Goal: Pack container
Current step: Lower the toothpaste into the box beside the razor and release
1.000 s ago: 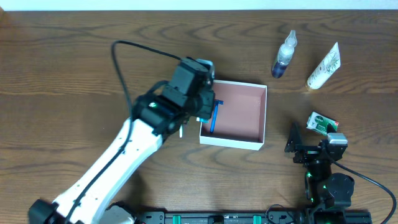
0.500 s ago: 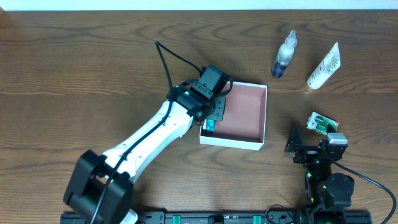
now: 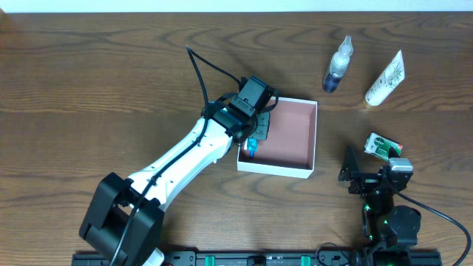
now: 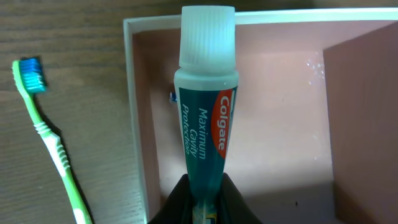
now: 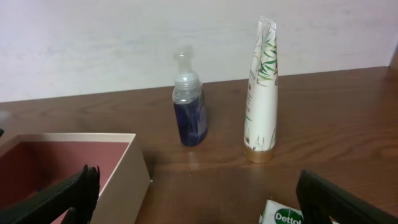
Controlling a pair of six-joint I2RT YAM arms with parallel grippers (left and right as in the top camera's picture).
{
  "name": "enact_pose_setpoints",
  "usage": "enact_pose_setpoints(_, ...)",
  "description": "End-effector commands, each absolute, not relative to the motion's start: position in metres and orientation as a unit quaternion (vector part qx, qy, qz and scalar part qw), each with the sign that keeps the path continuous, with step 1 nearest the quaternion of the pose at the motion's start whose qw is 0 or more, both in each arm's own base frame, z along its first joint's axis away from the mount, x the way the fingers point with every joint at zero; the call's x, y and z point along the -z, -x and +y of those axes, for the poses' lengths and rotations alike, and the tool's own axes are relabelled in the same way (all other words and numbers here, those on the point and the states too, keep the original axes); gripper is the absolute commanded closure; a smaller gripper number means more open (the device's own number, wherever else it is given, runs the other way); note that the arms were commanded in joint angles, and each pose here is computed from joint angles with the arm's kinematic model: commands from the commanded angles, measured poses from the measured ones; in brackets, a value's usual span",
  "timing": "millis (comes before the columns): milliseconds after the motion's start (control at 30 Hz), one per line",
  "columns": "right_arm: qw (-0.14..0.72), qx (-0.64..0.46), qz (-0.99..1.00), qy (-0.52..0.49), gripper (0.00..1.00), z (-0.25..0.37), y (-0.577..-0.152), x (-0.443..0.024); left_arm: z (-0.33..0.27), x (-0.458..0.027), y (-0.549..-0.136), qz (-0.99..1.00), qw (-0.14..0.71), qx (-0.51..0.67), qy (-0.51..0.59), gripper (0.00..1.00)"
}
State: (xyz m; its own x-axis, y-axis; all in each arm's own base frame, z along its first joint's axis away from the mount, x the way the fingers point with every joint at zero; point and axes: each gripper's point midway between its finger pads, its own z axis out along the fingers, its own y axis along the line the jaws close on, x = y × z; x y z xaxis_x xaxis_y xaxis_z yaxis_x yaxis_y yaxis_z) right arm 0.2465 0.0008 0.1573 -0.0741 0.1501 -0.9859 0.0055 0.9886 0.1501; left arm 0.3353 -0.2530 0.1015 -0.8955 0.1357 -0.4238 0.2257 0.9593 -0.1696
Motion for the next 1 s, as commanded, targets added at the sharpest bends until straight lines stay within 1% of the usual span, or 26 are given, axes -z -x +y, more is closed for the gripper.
enact_pose_setpoints(0, 0.679, -0.049, 0.731, -0.050, 0.01, 0.000, -0.246, -0.157, -0.252, -0.093, -0.343, 0.970, 0.209, 0.090, -0.086, 0.87)
enact_pose_setpoints(167, 0.679, -0.049, 0.731, -0.050, 0.01, 0.000, -0.246, -0.157, -0.252, -0.077, -0.343, 0.974, 0.195, 0.081, -0.087, 0.87)
enact_pose_setpoints(500, 0.679, -0.049, 0.731, -0.050, 0.01, 0.000, -0.246, -0.157, -0.255, -0.075, -0.347, 0.972, 0.201, 0.084, -0.087, 0.87)
enact_pose_setpoints(767, 0.679, -0.049, 0.731, -0.050, 0.01, 0.000, -0.246, -0.157, -0.256, -0.057, -0.347, 0.976, 0.186, 0.075, -0.088, 0.87)
enact_pose_setpoints(967, 0.679, -0.049, 0.731, -0.050, 0.01, 0.000, -0.246, -0.157, -0.255, -0.055, -0.347, 0.976, 0.184, 0.074, -0.089, 0.87)
